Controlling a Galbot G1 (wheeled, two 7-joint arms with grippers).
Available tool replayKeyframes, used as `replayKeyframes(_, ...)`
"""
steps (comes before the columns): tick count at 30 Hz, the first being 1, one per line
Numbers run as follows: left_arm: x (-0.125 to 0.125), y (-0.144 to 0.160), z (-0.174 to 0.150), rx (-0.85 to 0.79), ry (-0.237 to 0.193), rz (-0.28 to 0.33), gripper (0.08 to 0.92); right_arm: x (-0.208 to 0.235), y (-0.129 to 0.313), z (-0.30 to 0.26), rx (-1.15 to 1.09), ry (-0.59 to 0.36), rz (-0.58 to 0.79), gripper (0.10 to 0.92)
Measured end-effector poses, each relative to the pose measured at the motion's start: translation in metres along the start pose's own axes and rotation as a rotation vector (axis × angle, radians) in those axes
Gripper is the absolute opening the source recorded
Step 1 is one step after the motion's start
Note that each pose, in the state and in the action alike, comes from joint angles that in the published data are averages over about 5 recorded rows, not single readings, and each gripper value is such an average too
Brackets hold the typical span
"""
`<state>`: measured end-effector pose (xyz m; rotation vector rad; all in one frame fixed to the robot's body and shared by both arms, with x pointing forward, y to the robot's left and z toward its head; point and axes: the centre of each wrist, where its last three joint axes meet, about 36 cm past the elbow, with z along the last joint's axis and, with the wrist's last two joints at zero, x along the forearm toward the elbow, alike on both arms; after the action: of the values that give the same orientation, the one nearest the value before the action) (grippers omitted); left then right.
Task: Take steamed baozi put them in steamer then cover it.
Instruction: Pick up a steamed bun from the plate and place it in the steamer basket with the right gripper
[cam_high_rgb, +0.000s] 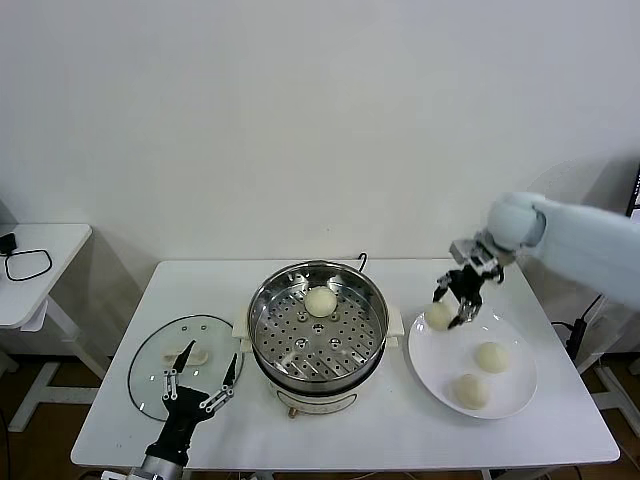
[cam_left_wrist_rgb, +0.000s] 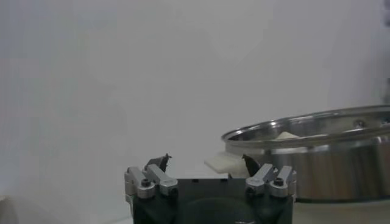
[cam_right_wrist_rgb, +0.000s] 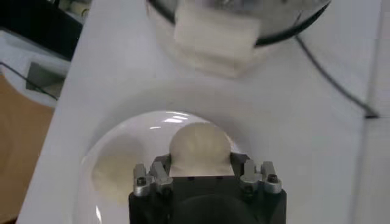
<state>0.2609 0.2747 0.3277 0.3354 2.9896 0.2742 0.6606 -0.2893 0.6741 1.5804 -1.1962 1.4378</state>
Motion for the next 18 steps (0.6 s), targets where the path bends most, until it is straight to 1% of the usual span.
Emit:
replayKeyframes(4, -0.002, 0.001, 0.000, -0.003, -0.005, 0.002, 0.823, 0.025, -0.016, -0.044, 0.045, -0.020, 0.002, 0.670)
replayKeyframes(8, -0.003, 0.000, 0.000, 0.000, -0.007, 0.004, 0.823, 0.027, -0.028, -0.090, 0.078, -0.056, -0.005, 0.670)
replayKeyframes(12, -0.005, -0.002, 0.002, 0.002, -0.006, 0.007, 0.823, 0.014, -0.036, -0.131, 0.098, -0.076, -0.018, 0.670)
replayKeyframes(18, -0.007, -0.001, 0.003, 0.000, -0.006, 0.007, 0.823, -0.022, -0.044, -0.185, 0.118, -0.084, -0.037, 0.670)
